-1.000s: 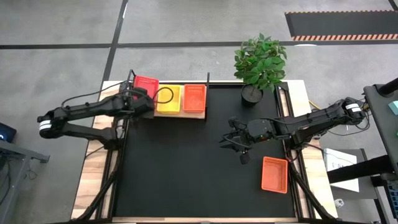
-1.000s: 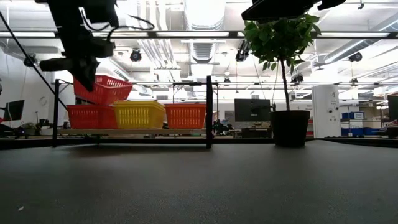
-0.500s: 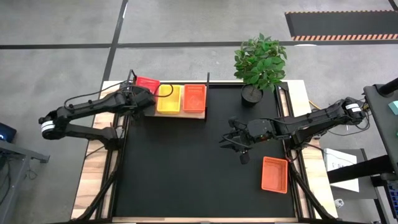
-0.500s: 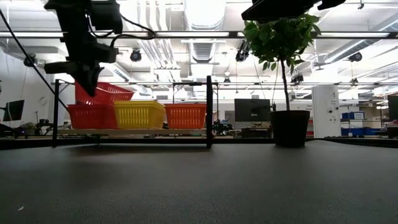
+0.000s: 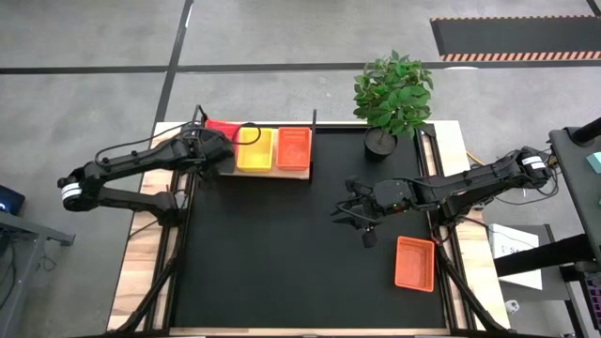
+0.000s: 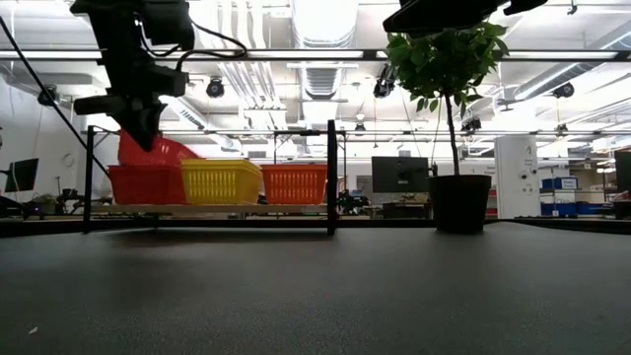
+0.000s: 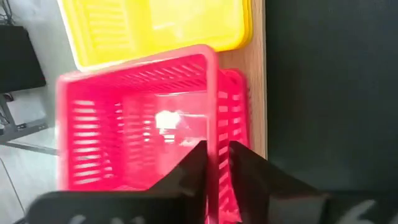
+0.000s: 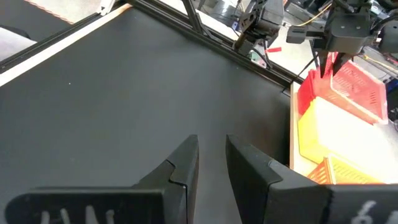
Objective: Stack baskets on shelf by color
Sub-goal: Stack the red bin on top of the other red bins on the shelf, then stack the orange bin on top of the other orange bins on the shelf
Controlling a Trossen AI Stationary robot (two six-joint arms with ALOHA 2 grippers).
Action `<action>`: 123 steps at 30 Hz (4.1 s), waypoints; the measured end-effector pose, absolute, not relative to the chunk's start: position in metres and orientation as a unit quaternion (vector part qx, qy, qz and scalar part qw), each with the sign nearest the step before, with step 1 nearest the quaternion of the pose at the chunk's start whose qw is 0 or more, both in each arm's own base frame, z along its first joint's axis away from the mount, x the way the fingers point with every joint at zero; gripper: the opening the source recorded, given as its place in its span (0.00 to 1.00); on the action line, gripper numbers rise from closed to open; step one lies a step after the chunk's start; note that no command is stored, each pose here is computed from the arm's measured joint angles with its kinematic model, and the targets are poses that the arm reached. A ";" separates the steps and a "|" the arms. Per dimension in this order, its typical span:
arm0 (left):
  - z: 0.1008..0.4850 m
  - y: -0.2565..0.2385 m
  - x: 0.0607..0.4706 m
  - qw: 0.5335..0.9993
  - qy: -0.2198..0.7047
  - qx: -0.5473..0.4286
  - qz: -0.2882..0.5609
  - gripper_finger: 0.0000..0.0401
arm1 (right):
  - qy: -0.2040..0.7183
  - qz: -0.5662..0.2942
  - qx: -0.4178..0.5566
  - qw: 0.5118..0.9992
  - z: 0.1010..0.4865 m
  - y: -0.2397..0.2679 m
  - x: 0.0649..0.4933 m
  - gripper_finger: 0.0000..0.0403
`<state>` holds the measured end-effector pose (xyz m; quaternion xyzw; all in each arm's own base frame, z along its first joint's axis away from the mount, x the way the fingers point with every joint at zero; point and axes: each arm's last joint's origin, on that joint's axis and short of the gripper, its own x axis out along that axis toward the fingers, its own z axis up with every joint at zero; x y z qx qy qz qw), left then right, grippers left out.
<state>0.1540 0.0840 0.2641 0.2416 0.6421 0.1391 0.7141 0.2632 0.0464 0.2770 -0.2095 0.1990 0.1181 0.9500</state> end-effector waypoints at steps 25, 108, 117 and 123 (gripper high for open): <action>0.284 0.068 0.175 0.831 0.509 0.085 0.210 0.29 | 0.198 0.119 -0.216 0.949 0.277 0.046 0.263 0.18; 0.272 -0.055 0.213 0.973 -0.062 0.200 0.101 0.16 | 0.723 0.021 0.029 0.690 0.156 0.216 0.169 0.30; 0.277 -0.054 0.214 0.971 -0.067 0.202 0.105 0.16 | 0.699 -0.002 0.072 0.712 0.161 0.221 0.176 0.04; 0.278 -0.054 0.214 0.972 -0.071 0.198 0.106 0.16 | 0.651 -0.008 0.072 0.756 0.181 0.229 0.191 0.02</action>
